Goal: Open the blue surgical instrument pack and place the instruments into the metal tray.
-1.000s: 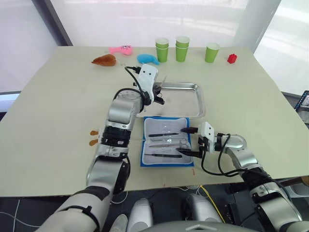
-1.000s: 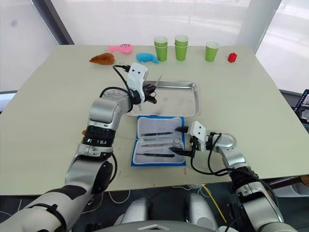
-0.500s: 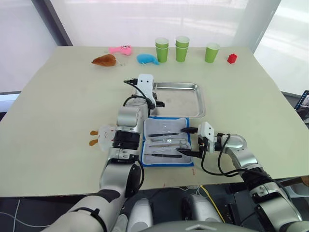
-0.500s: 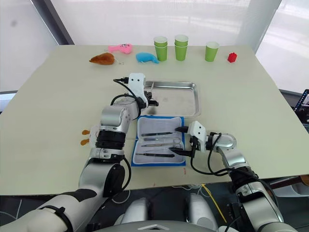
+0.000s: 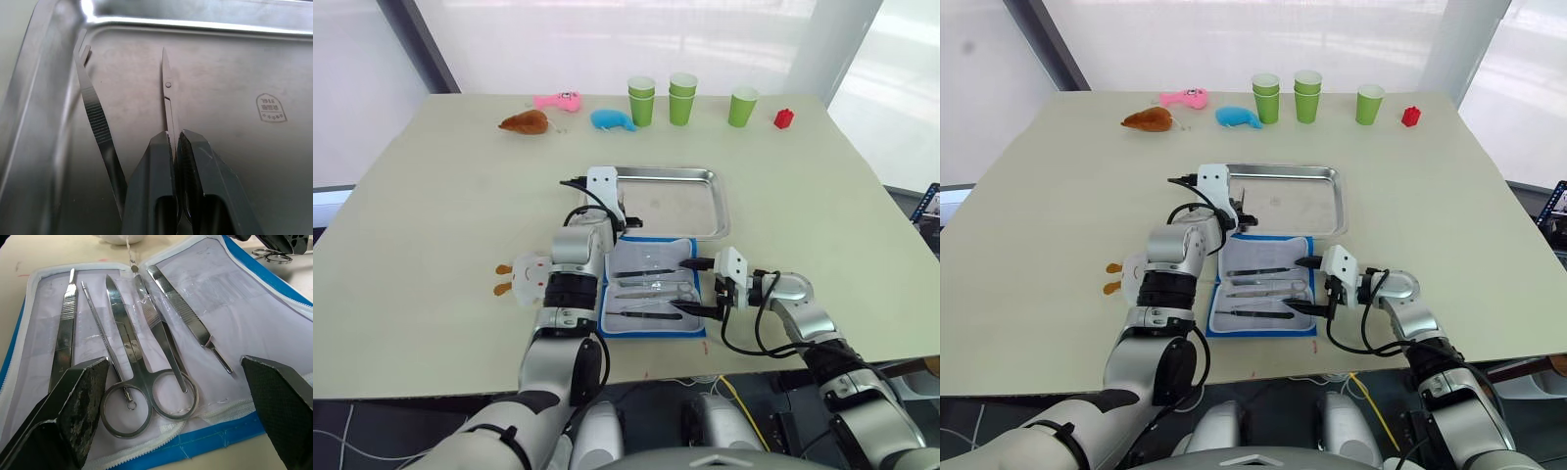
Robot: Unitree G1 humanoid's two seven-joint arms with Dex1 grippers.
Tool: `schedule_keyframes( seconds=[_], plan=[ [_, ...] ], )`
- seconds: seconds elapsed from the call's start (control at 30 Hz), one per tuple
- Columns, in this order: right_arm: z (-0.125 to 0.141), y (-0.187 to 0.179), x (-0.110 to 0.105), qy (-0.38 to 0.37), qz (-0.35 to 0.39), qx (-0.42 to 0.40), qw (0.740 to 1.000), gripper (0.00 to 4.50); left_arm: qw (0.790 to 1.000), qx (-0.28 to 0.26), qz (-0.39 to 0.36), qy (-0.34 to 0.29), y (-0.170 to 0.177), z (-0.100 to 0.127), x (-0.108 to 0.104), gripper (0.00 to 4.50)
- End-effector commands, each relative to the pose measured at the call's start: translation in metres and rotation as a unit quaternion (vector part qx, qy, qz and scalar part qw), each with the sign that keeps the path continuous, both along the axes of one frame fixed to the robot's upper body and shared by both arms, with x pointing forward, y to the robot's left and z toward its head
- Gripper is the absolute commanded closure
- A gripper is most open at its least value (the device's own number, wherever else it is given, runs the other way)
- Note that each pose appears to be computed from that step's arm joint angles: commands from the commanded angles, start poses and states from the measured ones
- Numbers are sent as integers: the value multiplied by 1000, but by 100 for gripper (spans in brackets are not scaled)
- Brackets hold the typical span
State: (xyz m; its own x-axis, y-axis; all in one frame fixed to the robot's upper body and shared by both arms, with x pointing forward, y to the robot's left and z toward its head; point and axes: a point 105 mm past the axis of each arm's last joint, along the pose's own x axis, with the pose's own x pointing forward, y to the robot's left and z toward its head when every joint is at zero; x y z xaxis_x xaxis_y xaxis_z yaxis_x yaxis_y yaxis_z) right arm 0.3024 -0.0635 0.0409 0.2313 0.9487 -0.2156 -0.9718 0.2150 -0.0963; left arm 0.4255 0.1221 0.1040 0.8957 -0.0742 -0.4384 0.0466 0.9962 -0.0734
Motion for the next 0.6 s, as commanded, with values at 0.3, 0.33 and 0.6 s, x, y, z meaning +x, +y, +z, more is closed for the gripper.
schedule_keyframes(
  seconds=[0.3,0.33,0.6],
  plan=[
    [-75,-9,-38,136,7,-79,988,0,1000,-16,1,-8,-4,3,3,305],
    [-75,-9,-38,136,7,-79,987,0,1000,-14,2,-8,-3,3,3,259],
    [-75,-7,-39,137,10,-79,987,0,1000,6,3,-25,1,13,2,79]
  ],
)
